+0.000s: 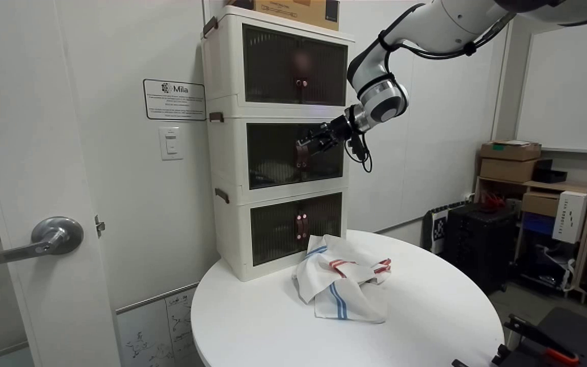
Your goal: Open the doors of the second shelf of the cabinet
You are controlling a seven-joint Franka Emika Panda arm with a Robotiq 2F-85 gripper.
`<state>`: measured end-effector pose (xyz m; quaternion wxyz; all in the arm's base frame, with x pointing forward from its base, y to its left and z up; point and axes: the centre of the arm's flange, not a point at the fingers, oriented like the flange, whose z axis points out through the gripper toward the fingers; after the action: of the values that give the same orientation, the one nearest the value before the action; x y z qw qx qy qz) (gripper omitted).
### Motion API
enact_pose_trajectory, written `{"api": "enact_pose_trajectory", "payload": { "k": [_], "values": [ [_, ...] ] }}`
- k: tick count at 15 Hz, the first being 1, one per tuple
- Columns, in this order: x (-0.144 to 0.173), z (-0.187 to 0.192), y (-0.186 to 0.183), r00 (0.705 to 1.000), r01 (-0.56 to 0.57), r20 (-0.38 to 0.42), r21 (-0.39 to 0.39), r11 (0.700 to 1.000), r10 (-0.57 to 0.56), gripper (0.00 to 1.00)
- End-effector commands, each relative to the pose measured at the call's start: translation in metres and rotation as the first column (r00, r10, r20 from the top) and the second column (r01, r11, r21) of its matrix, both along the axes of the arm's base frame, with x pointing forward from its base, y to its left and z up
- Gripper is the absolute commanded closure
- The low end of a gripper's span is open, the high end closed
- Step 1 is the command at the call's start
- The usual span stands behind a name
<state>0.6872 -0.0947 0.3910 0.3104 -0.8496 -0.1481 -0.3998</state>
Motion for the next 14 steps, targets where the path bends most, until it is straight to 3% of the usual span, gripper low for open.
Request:
{"api": "enact_pose_trajectory", "payload": {
  "k": [1,3,5,6,7,10,14],
  "values": [
    [0.0084,-0.0102,0.007,0.998,-0.05,0.024,0.027,0.998,0.05,0.0],
    [0.0099,-0.0139,0.0084,0.997,-0.075,0.031,0.023,0.997,0.075,0.0],
    [0.0113,-0.0162,0.0097,0.995,-0.092,0.045,0.01,0.996,0.092,0.14],
    [0.0121,-0.0171,0.0099,0.994,-0.096,0.052,0.004,0.995,0.096,0.14],
    [0.0129,-0.0177,0.0098,0.994,-0.09,0.058,-0.008,0.996,0.091,0.07],
    [0.0153,-0.0169,0.0064,0.994,-0.064,0.086,-0.037,0.997,0.067,0.0],
    [0.0174,-0.0161,0.0006,0.992,-0.016,0.124,-0.051,0.999,0.022,0.0]
  ]
}}
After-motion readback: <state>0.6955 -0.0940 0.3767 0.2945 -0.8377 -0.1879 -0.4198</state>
